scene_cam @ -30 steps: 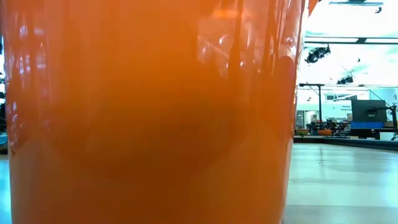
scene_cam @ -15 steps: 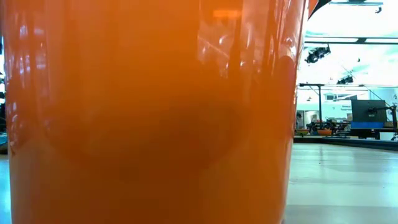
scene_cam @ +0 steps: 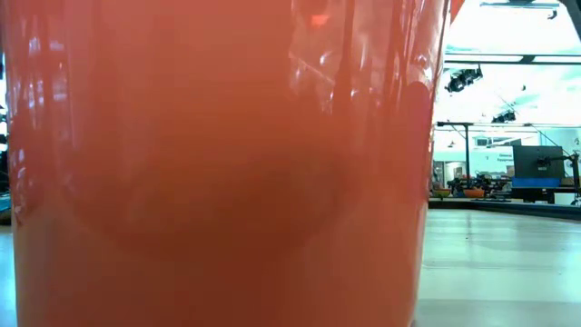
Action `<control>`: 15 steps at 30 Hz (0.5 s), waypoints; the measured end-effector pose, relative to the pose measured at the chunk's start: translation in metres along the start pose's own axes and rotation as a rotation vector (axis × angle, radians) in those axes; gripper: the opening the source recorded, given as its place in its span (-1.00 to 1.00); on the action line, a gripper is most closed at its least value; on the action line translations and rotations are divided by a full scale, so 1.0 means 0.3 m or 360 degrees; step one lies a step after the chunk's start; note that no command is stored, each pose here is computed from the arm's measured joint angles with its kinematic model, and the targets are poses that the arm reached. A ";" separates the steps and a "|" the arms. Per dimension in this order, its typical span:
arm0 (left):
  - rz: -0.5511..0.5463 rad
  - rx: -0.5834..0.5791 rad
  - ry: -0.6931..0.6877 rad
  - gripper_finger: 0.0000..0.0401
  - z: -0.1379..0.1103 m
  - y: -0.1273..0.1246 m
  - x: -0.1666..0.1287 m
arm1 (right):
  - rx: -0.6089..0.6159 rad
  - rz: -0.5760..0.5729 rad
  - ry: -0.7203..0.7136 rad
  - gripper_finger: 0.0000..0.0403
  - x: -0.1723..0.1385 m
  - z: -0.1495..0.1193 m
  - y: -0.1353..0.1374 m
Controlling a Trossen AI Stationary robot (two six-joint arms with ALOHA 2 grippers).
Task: Organize candy in baskets
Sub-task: Put the green gummy into the white bucket, then put the blue gummy into the white bucket
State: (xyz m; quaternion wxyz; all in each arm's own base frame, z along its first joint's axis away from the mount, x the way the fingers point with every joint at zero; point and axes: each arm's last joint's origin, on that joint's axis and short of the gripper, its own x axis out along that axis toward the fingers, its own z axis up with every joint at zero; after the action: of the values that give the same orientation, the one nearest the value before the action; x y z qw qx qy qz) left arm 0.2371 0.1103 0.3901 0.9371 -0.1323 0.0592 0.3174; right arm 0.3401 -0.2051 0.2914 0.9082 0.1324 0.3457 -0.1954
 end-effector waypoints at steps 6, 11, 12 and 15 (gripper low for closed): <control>-0.0007 0.0000 0.0002 -0.72 0.000 -0.001 0.000 | 0.0024 -0.0016 0.0163 -0.25 0.012 0.021 -0.005; -0.0086 0.0001 0.0025 -0.72 -0.002 -0.005 0.000 | 0.0142 -0.0032 0.0238 -0.19 -0.008 0.028 -0.002; -0.0115 0.0001 0.0032 -0.72 -0.002 -0.007 0.000 | 0.0177 -0.0032 0.0272 -0.18 -0.021 0.032 0.001; -0.0235 0.0000 0.0066 -0.72 -0.004 -0.014 -0.001 | 0.0219 -0.0033 0.0419 -0.18 -0.064 0.035 0.014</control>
State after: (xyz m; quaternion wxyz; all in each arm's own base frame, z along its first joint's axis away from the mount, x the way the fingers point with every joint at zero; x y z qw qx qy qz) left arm 0.2394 0.1064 0.3898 0.9566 -0.1428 0.0685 0.2446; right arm 0.3349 -0.2002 0.3125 0.8417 0.2153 0.4489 -0.2091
